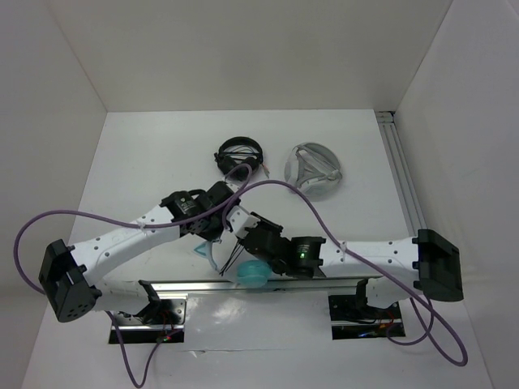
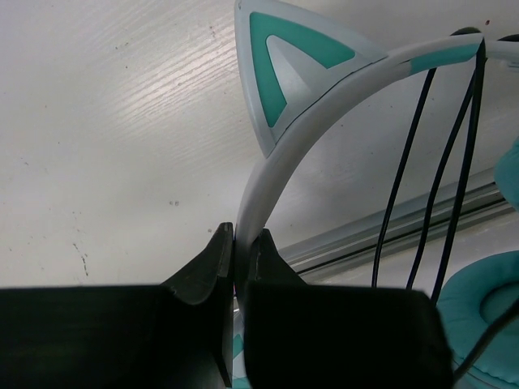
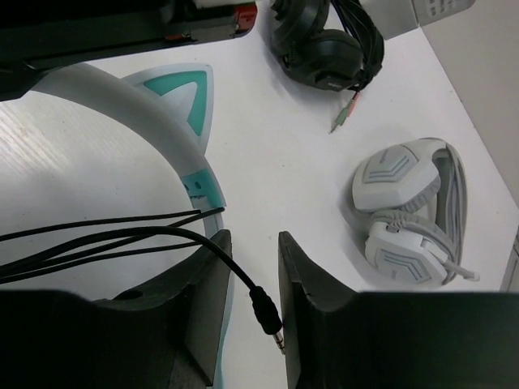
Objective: Wrap the headphones
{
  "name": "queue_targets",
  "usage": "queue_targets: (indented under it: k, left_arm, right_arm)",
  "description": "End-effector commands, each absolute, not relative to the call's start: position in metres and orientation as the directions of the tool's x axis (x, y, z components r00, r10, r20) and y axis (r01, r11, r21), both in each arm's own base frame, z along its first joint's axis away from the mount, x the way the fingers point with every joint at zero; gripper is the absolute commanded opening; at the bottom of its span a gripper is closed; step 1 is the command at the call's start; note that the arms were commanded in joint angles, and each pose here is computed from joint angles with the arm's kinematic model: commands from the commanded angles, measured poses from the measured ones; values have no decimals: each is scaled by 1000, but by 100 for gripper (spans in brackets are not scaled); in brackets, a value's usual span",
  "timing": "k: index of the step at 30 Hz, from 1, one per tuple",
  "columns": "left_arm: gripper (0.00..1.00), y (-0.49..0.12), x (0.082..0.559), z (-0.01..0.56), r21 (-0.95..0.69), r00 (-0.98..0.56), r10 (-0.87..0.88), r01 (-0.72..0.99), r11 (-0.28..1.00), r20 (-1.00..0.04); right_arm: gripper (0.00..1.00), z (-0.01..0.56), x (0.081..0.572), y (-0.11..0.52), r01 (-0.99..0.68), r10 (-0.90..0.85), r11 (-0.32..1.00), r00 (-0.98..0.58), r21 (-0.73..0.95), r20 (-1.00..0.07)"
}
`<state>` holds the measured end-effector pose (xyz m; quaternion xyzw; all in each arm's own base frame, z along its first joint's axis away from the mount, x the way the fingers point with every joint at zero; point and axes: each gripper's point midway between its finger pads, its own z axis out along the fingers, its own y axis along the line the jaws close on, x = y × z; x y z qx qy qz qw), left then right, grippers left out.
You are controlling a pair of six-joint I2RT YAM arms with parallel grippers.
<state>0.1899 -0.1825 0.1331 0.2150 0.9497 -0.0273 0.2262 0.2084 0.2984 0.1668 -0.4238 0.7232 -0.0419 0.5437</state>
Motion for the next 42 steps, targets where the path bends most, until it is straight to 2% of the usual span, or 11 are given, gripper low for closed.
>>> queue_targets:
  k: [1, 11, 15, 19, 24, 32, 34, 35, 36, 40, 42]
  left_arm:
    - [0, -192, 185, 147, 17, -774, 419, 468, 884, -474]
    - [0, -186, 190, 156, 36, -785, 393, 430, 902, -478]
    - [0, -181, 192, 156, 48, -794, 379, 407, 912, -475]
    - [0, -186, 191, 154, 25, -794, 376, 416, 909, -477]
    - [0, -181, 195, 149, 35, -810, 356, 386, 922, -466]
    - [0, -179, 208, 146, 44, -826, 323, 342, 938, -461]
    - [0, -181, 212, 147, 33, -828, 313, 337, 941, -465]
    - [0, -181, 212, 147, 33, -828, 313, 337, 941, -466]
    - [0, -179, 214, 144, 38, -836, 307, 326, 945, -456]
    - [0, -177, 220, 139, 39, -845, 300, 316, 948, -444]
    - [0, -178, 222, 137, 32, -849, 293, 311, 950, -439]
  right_arm:
    - [38, 160, 227, 295, -538, -607, 702, -108, -468, -787]
    - [40, 126, 253, 280, -519, -606, 738, -231, -430, -761]
    - [46, 120, 261, 277, -516, -564, 767, -259, -381, -784]
    - [49, 127, 265, 274, -515, -541, 779, -261, -359, -800]
    - [61, 139, 267, 276, -542, -482, 791, -268, -284, -834]
    - [62, 146, 266, 276, -565, -456, 791, -291, -233, -841]
    - [64, 162, 266, 278, -557, -420, 803, -282, -209, -863]
    - [73, 158, 264, 275, -557, -429, 804, -299, -209, -853]
    - [76, 168, 264, 275, -555, -415, 807, -290, -202, -863]
    - [79, 186, 266, 268, -519, -396, 831, -296, -201, -869]
    - [84, 197, 266, 266, -509, -382, 838, -287, -197, -878]
